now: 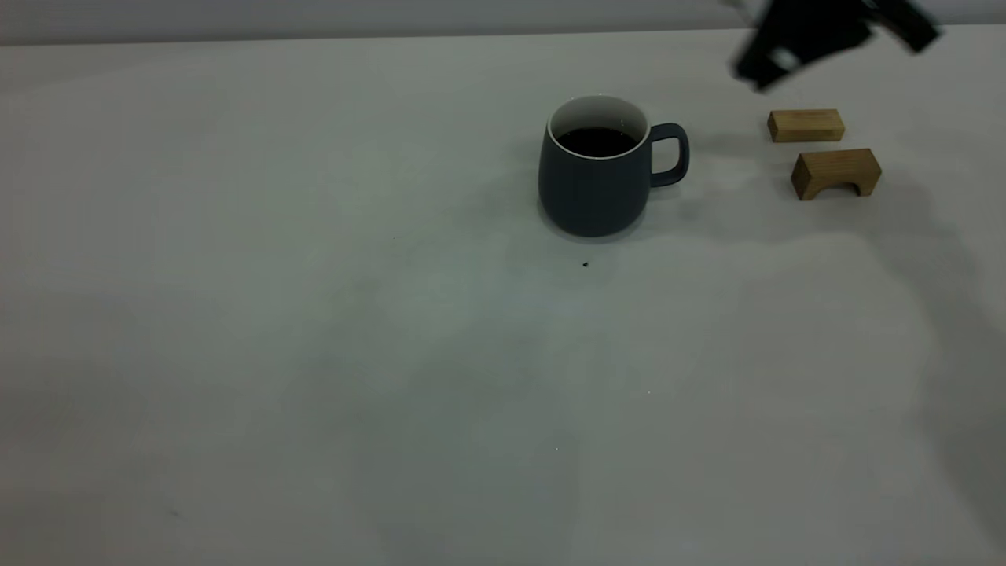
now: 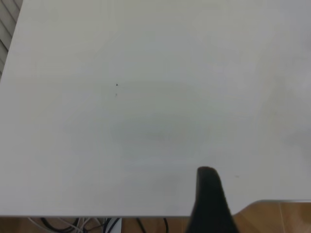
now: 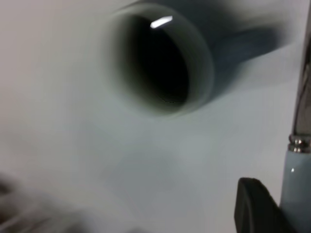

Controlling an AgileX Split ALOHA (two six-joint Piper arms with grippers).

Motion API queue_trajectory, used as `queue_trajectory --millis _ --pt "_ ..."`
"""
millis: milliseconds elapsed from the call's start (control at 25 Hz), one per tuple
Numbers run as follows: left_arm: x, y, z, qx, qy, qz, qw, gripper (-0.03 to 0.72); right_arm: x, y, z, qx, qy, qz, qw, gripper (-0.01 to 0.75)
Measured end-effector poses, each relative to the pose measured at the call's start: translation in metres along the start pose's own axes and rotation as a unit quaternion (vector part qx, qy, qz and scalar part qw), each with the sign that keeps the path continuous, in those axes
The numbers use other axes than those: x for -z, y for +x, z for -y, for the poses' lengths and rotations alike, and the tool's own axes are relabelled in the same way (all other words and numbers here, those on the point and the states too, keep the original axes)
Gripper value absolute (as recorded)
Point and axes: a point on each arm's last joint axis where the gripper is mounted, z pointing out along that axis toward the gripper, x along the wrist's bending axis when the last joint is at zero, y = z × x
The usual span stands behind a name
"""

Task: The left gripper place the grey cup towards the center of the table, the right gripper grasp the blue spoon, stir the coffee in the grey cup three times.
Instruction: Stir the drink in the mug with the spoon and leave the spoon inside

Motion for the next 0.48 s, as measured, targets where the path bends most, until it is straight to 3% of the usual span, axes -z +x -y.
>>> queue_trajectory --millis 120,200,320,480 --pt "0.0 0.0 0.0 0.0 0.0 0.0 1.0 0.585 -0.01 0.015 0.004 -0.04 0.034 -0.095 0.994 0.12" --pt "0.0 0.0 0.0 0.0 0.0 0.0 1.0 0.585 -0.017 0.02 0.003 -0.062 0.035 -0.133 0.988 0.12" --pt "0.0 0.0 0.0 0.0 0.0 0.0 1.0 0.585 -0.018 0.028 0.0 -0.089 0.024 -0.174 0.98 0.12" --pt "0.0 0.0 0.0 0.0 0.0 0.0 1.0 0.585 -0.014 0.037 -0.006 -0.18 0.015 -0.229 0.956 0.12"
